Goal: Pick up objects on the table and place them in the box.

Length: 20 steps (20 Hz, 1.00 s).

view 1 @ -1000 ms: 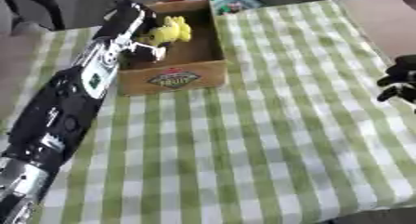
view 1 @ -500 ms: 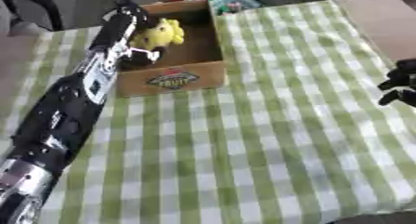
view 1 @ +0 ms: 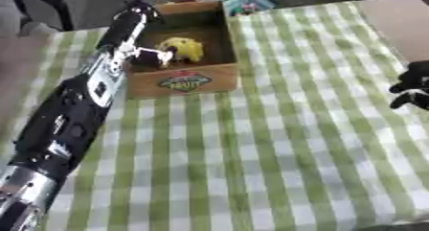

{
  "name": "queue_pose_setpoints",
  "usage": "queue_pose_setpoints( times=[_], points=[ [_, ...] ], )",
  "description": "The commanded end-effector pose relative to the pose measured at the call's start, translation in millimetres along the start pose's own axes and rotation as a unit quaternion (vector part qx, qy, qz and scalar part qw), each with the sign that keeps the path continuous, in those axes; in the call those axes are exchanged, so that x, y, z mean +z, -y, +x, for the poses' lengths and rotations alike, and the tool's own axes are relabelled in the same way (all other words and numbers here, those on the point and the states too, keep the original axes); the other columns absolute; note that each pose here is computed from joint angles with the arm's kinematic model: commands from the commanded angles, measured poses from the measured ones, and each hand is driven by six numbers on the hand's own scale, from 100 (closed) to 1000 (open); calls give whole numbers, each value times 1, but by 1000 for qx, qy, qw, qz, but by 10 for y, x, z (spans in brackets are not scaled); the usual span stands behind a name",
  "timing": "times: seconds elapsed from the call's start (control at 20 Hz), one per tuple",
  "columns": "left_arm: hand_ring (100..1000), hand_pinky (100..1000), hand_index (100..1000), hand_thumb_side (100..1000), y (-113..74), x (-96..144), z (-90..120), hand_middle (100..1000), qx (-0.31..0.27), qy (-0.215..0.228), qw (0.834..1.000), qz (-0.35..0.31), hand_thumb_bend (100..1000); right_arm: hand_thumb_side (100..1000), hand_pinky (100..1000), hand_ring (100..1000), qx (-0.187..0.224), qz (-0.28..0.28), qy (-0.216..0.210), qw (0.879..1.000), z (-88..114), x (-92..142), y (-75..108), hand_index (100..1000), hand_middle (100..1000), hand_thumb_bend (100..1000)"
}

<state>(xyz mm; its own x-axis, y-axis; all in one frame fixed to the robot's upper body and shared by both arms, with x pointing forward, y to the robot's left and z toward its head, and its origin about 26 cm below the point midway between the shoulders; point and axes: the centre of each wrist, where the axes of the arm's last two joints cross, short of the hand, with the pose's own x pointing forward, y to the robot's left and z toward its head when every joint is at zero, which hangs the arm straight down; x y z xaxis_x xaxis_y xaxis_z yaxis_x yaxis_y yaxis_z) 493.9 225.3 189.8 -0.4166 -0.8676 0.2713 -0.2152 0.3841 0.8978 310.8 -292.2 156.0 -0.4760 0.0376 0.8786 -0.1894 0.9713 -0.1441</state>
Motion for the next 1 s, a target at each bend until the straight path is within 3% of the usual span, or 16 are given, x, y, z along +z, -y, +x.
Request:
queue_pose_setpoints(
  times=[0.05, 0.3, 0.5, 0.7, 1.0],
  points=[
    [727, 621, 630, 145, -187, -30, 112, 631, 17, 31, 999, 24, 343, 550, 458, 583, 6, -3, 8, 1000, 47, -11, 33, 689, 573, 100],
    [702, 592, 584, 168, -321, 115, 211, 594, 91, 57, 993, 55, 205, 556, 458, 584, 4, -13, 4, 1000, 24, 18, 54, 689, 573, 100],
    [700, 583, 574, 204, -427, 379, 244, 594, 168, 69, 981, 72, 109, 557, 458, 584, 6, -20, 0, 1000, 11, 36, 68, 689, 573, 100],
    [713, 583, 585, 268, -521, 705, 262, 614, 237, 72, 964, 91, 100, 559, 458, 584, 5, -24, 0, 1000, 11, 38, 72, 689, 573, 100],
    [735, 590, 596, 388, -526, 1106, 211, 640, 320, 37, 937, 134, 100, 567, 458, 584, 5, -29, 0, 1000, 12, 38, 74, 688, 573, 100]
  ],
)
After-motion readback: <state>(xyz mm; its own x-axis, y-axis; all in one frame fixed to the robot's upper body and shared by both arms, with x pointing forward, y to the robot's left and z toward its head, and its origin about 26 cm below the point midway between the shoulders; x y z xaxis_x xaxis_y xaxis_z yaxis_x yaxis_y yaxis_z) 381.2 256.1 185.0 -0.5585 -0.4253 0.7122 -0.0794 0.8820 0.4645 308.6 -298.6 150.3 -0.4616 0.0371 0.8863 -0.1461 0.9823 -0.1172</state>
